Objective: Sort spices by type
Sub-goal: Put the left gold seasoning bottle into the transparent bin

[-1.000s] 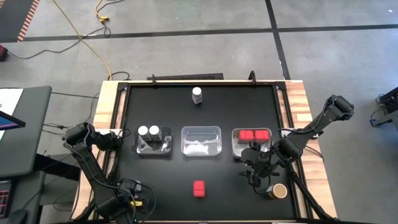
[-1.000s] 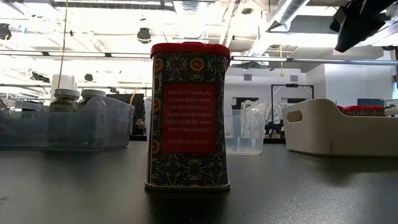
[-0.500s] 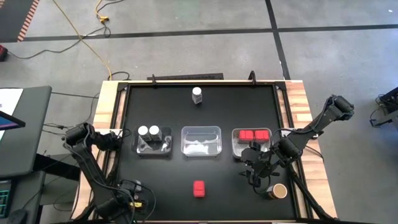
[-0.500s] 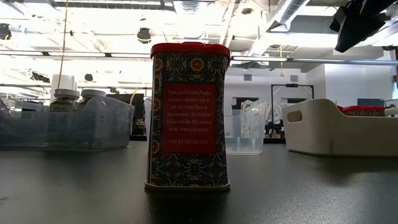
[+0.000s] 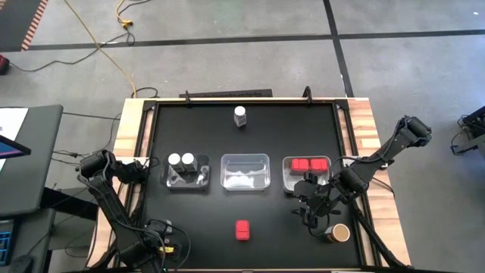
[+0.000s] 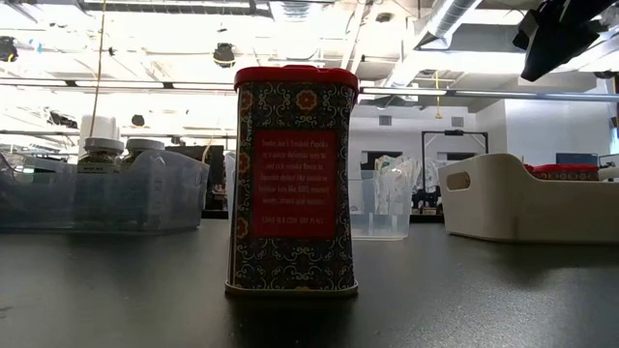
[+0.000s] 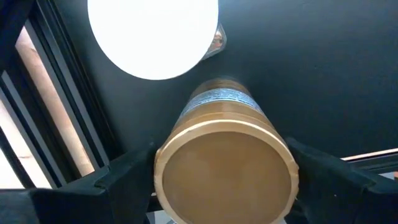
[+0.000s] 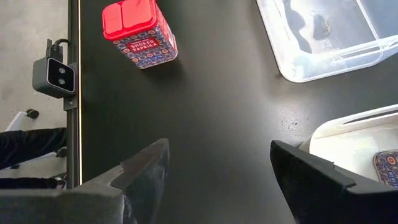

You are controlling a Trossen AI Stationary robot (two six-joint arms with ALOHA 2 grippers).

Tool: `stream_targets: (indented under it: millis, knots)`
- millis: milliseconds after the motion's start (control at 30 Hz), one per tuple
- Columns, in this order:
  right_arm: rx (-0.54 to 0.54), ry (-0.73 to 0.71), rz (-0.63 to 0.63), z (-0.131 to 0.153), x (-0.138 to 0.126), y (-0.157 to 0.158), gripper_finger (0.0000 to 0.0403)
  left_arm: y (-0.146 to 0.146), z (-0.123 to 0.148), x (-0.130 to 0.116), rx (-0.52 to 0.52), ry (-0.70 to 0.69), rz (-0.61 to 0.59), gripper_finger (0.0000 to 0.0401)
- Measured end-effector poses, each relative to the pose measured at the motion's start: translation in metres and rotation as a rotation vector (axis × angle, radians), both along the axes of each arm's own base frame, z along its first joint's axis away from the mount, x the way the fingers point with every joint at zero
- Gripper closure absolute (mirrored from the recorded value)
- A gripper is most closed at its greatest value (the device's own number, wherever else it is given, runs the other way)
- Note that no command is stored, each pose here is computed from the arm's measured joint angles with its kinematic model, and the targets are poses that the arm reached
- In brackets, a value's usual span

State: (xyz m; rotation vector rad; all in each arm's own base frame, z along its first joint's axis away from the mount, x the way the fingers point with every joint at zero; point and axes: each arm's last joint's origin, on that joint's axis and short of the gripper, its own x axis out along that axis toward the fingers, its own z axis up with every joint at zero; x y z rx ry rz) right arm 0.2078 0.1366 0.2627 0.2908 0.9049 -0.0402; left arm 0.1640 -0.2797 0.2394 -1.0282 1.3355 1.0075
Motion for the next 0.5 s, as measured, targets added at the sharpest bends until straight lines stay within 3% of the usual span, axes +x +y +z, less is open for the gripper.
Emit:
stream_targets:
  millis: [500]
  knots:
    - [0.0, 0.0, 0.0, 0.0, 0.0, 0.0, 0.0097, -0.0045, 0.0002, 0.0024, -0.05, -0.02, 0.001, 0.0122]
